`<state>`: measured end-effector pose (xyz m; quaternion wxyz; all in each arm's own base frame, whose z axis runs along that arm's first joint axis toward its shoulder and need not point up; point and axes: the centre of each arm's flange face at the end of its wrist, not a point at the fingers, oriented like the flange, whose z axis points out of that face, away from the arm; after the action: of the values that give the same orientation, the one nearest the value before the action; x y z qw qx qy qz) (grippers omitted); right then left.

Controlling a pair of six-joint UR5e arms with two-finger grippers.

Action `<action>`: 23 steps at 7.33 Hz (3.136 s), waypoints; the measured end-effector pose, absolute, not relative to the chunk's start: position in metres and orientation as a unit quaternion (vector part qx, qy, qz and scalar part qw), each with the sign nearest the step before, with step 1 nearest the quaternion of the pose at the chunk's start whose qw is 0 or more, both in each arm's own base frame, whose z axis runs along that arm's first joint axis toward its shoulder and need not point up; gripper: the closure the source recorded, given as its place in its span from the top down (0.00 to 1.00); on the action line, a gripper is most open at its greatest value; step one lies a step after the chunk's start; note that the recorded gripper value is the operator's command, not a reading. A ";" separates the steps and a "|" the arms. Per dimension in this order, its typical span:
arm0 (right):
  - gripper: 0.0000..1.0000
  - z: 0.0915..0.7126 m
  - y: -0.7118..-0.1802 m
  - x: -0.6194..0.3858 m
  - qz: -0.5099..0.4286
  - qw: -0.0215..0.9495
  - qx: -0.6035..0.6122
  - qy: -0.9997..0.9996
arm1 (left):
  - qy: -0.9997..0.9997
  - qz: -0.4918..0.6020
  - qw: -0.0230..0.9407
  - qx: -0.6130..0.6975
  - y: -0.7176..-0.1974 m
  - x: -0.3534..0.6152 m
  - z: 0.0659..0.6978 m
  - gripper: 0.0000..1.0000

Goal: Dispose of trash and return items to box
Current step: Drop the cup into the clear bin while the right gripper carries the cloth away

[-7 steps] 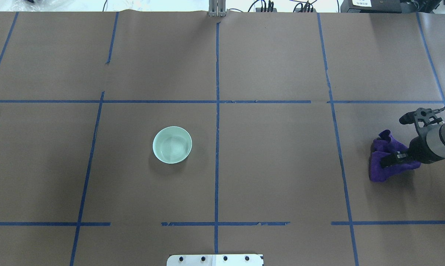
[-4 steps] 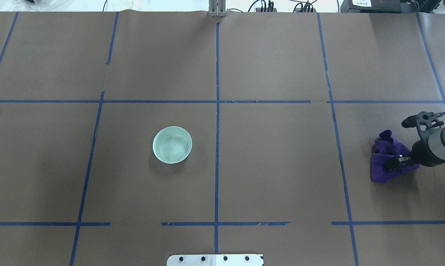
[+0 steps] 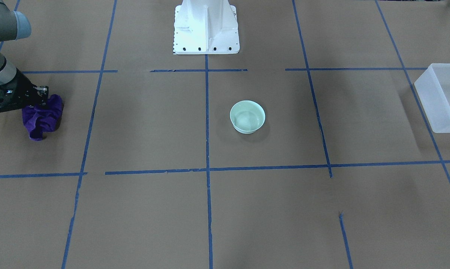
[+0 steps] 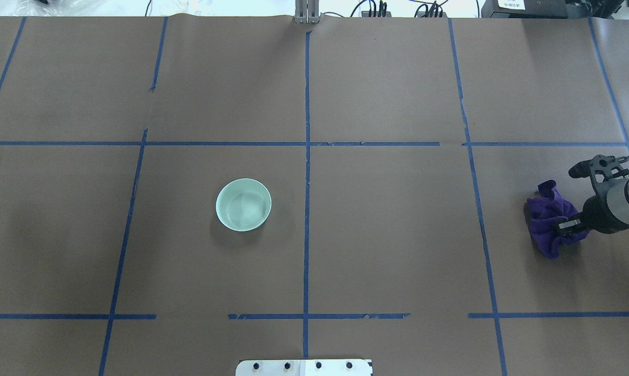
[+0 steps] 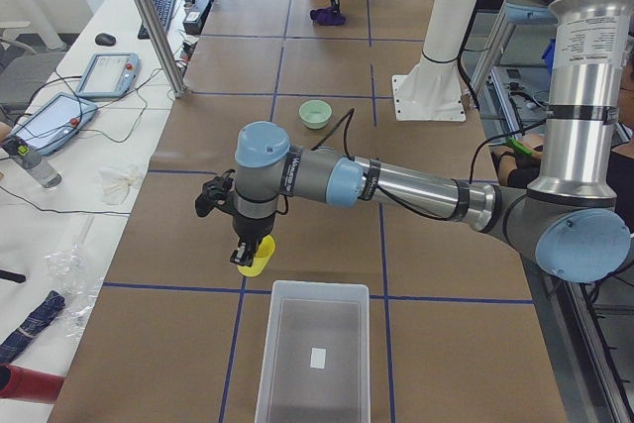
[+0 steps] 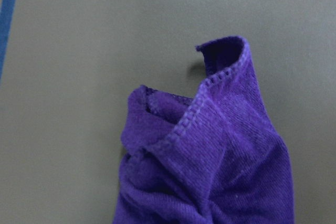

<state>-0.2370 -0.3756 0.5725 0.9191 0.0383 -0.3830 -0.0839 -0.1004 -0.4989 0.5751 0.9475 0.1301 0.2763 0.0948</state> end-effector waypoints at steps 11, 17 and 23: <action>0.00 0.410 -0.397 -0.043 0.061 0.864 0.116 -0.487 | 0.347 0.092 0.933 0.027 -0.428 -0.078 0.735 0.00; 0.00 0.401 -0.394 0.004 0.085 0.856 0.158 -0.484 | 0.391 0.136 0.910 0.030 -0.421 -0.031 0.782 1.00; 0.00 0.440 -0.395 0.023 0.053 0.873 0.176 -0.451 | 0.340 0.058 0.925 0.156 -0.427 -0.132 0.658 1.00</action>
<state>0.0226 -0.3952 0.4403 0.8735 0.1760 -0.4509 0.0529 -0.1316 -0.4269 0.6581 0.9255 0.1558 0.3404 0.0578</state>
